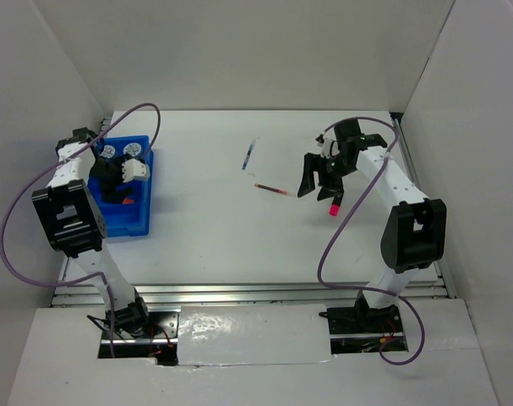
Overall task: Sort the stationery into containers
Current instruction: Place the pen in the storage box.
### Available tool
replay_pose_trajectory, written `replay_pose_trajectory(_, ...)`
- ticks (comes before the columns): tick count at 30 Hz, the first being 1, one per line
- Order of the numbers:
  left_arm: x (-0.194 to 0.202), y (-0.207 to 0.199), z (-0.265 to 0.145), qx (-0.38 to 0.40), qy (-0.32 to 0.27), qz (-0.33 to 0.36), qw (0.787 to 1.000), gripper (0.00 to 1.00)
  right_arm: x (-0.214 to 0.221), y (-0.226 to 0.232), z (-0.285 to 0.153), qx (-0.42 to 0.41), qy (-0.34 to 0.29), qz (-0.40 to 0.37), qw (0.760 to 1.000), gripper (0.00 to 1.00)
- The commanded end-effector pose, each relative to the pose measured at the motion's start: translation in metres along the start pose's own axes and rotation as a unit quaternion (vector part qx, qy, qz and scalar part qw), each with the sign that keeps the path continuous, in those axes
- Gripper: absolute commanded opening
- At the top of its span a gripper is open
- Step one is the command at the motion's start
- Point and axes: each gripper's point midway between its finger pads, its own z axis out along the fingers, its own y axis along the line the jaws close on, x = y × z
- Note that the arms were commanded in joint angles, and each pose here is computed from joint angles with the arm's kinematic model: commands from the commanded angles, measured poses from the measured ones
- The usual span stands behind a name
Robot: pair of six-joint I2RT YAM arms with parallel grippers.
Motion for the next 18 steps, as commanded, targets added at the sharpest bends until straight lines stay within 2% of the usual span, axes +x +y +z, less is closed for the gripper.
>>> replay_pose_trajectory(1, -0.014, 0.006, -0.014, -0.022, -0.017, 0.006, 1.0, 0.88, -0.019, -0.02, -0.008, 0.07, -0.058, 0.014, 0.996, 0.78)
replay_pose_trajectory(6, -0.045, 0.029, -0.056, -0.091, -0.061, 0.015, 0.994, 0.85, -0.024, -0.062, -0.018, 0.162, -0.101, 0.054, 0.98, 0.76)
replay_pose_trajectory(8, -0.069, 0.04, -0.082, -0.135, -0.101, 0.012, 0.986, 0.85, -0.028, -0.072, -0.02, 0.178, -0.116, 0.076, 0.974, 0.75)
replay_pose_trajectory(9, -0.077, 0.041, -0.088, -0.149, -0.116, -0.012, 0.982, 0.85, -0.026, -0.082, -0.019, 0.2, -0.12, 0.086, 0.969, 0.75)
replay_pose_trajectory(10, -0.087, 0.058, -0.101, -0.192, -0.131, -0.004, 0.973, 0.86, -0.027, -0.087, -0.017, 0.214, -0.126, 0.105, 0.963, 0.74)
replay_pose_trajectory(11, -0.098, 0.062, -0.119, -0.225, -0.139, 0.0, 0.964, 0.86, -0.028, -0.093, -0.014, 0.227, -0.129, 0.115, 0.958, 0.73)
replay_pose_trajectory(12, -0.104, 0.06, -0.119, -0.234, -0.155, -0.027, 0.96, 0.86, -0.03, -0.104, -0.016, 0.264, -0.141, 0.136, 0.945, 0.73)
replay_pose_trajectory(14, -0.121, 0.069, -0.147, -0.288, -0.176, -0.018, 0.941, 0.87, -0.032, -0.114, -0.014, 0.296, -0.149, 0.15, 0.931, 0.71)
replay_pose_trajectory(15, -0.128, 0.063, -0.143, -0.284, -0.191, -0.036, 0.939, 0.89, -0.032, -0.12, -0.014, 0.312, -0.154, 0.163, 0.923, 0.71)
replay_pose_trajectory(16, -0.137, 0.067, -0.153, -0.305, -0.205, -0.031, 0.93, 0.97, -0.03, -0.125, -0.012, 0.319, -0.154, 0.17, 0.92, 0.7)
replay_pose_trajectory(18, -0.151, 0.059, -0.165, -0.318, -0.237, -0.062, 0.916, 0.99, -0.025, -0.135, -0.005, 0.336, -0.147, 0.183, 0.912, 0.69)
